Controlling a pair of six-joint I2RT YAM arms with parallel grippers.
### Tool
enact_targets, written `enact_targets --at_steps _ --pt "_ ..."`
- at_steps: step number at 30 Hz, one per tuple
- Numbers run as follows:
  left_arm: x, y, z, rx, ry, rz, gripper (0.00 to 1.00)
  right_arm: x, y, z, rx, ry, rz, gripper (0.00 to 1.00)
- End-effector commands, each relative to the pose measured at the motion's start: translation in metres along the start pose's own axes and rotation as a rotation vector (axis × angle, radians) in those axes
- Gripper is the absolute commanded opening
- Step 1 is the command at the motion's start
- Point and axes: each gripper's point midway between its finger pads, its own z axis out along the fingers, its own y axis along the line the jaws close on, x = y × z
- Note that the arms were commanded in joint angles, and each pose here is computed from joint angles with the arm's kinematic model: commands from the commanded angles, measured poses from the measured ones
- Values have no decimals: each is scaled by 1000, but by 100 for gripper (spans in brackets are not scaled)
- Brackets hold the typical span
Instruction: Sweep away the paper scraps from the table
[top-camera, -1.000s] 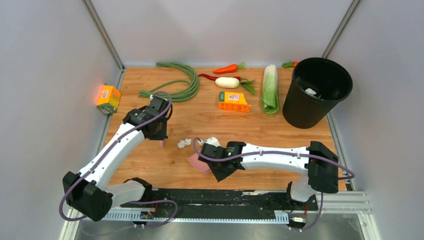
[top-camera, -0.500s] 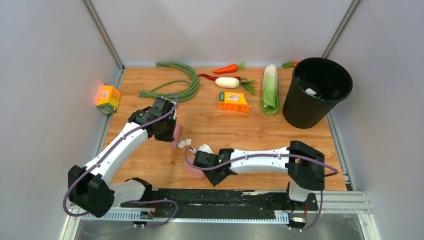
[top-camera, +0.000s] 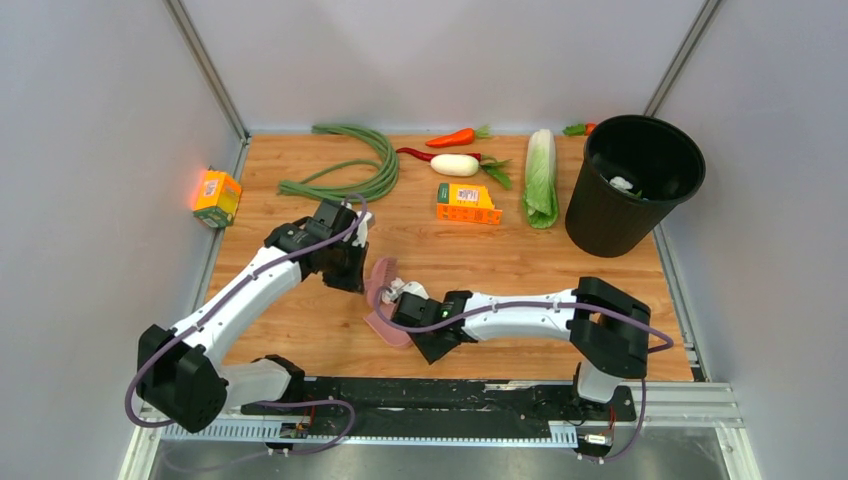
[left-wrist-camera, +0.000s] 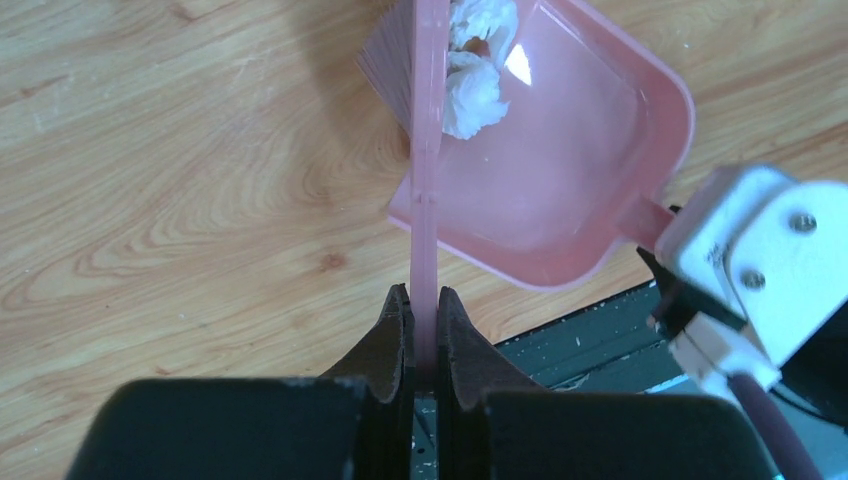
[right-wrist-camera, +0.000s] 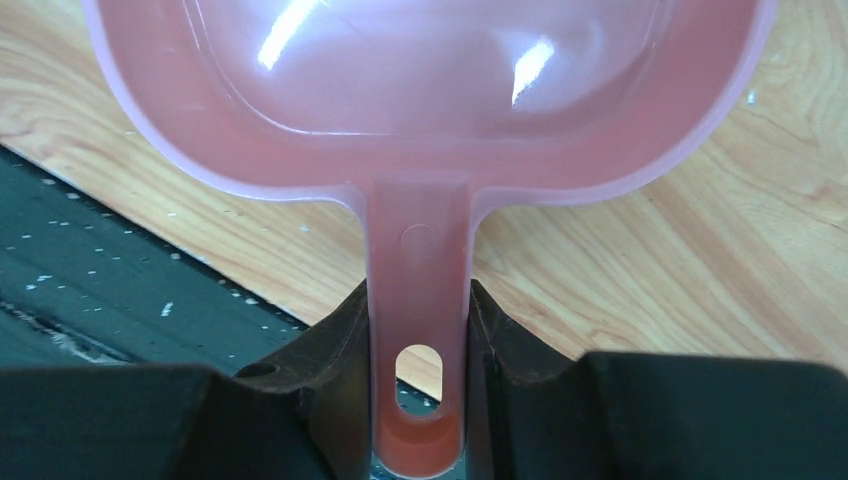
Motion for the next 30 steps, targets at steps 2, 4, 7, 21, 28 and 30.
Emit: enact_targets --at_steps 2,4,7,21,28,30 --pt "32 -9 7 31 142 31 0 -6 -13 0 -17 -27 6 0" --pt "32 -10 6 30 144 36 0 -6 -16 1 -18 -26 4 0" --pt "33 -13 4 37 148 43 0 -5 -18 3 -15 -22 -9 0" --pt "43 -27 -14 85 130 43 0 -7 -22 2 -3 -36 14 0" --pt "59 -32 -22 120 132 29 0 -8 -25 -1 5 -53 18 0" --pt "61 -33 -25 126 123 28 0 -9 -25 -3 5 -58 23 0"
